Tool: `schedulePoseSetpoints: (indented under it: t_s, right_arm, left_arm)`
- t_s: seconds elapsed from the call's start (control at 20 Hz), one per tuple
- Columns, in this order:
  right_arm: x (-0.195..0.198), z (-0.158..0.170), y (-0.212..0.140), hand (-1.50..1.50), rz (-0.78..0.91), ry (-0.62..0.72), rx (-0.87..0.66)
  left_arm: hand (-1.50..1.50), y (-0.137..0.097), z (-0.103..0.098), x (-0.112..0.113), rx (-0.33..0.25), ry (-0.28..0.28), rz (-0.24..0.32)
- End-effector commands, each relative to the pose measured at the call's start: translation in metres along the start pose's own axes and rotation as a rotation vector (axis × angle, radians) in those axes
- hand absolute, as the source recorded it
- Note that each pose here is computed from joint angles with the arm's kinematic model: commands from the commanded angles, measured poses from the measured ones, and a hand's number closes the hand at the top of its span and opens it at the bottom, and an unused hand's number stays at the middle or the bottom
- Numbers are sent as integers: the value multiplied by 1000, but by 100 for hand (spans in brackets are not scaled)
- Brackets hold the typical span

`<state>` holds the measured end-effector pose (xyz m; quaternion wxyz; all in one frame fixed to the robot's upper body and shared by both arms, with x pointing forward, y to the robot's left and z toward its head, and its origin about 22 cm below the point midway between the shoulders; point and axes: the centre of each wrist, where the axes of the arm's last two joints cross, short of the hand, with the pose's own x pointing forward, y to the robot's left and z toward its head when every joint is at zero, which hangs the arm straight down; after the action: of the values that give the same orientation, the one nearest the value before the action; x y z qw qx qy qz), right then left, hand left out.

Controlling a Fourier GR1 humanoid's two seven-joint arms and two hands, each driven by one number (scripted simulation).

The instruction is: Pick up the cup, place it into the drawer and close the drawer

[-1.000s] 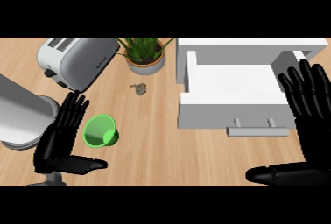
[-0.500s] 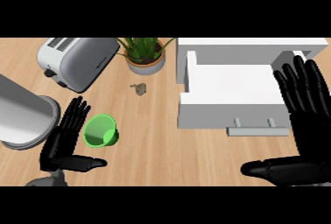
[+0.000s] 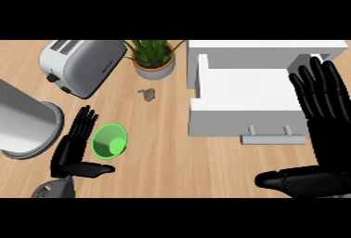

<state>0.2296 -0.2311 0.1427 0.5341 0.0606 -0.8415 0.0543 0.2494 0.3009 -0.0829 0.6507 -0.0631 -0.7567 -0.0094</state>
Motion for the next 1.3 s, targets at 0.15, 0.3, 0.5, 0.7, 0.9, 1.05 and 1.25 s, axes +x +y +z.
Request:
schedulePoseSetpoints:
  t_s: [0.15, 0.3, 0.5, 0.7, 0.9, 1.05, 1.25]
  right_arm:
    - [5, 1, -3, -150, 7, 1, 15]
    - [-13, 5, 1, -150, 1, -2, 16]
    - [11, 3, -3, -150, -13, -1, 8]
    - [-13, 20, -1, -150, -5, -3, 15]
    - [7, 10, -10, -150, -6, 10, 36]
    - [3, 12, -4, -150, -12, -18, 19]
    - [11, 2, -6, -150, -7, 0, 30]
  left_arm:
    - [-150, 7, 7, -35, 31, 10, 10]
    - [-150, 7, -6, -25, 40, 30, -5]
    - [-150, 24, 5, -46, 32, 18, -6]
    - [-150, 9, -17, -40, 16, 15, -20]
    - [-150, 12, 5, -60, -16, 19, 33]
    - [-150, 23, 6, -56, -13, -2, 26]
    - [-150, -2, -6, -59, 16, -1, 65]
